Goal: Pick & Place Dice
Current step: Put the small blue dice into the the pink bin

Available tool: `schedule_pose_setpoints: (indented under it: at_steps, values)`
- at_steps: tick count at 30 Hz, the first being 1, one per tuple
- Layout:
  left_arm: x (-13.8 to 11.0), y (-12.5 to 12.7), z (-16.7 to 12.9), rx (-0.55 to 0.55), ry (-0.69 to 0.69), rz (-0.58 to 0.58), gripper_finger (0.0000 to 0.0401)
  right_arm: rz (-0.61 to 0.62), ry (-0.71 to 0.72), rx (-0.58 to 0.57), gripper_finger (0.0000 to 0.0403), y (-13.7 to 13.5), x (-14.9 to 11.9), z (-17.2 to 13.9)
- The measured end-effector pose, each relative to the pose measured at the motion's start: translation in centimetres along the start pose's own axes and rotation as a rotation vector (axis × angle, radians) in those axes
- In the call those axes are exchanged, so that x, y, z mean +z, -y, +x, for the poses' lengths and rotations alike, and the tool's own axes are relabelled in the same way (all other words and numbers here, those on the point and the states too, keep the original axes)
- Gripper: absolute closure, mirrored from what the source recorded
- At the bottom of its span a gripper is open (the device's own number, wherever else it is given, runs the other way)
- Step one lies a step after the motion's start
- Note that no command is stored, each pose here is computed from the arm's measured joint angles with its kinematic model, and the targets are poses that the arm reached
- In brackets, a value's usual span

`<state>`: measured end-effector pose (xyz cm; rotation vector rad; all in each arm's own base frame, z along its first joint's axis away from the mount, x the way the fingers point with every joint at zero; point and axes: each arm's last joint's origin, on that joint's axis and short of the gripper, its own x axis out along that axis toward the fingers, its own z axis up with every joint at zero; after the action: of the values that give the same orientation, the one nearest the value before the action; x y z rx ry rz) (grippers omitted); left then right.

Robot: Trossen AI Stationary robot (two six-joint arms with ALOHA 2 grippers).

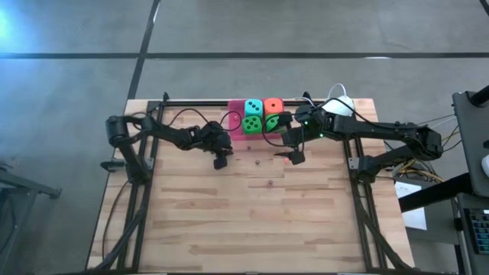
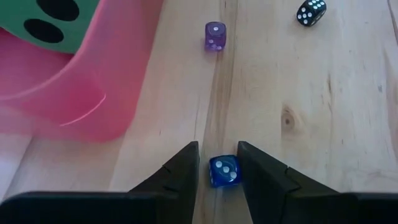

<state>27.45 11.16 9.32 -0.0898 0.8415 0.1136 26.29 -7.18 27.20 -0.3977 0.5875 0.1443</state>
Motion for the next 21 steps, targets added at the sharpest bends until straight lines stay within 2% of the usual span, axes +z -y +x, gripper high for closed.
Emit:
schedule_pose_setpoints:
  at_steps: [16,21]
  values:
    - [0.15,0.19,-1.05,-0.002,-0.017,-0.004,0.0283,0.004,-0.002,0.001,0.0003,-0.01,-0.02,0.0]
    - [0.19,0.18,-1.05,-0.001,-0.013,-0.037,0.0283,0.004,-0.002,0.002,0.0003,-0.02,-0.01,0.0]
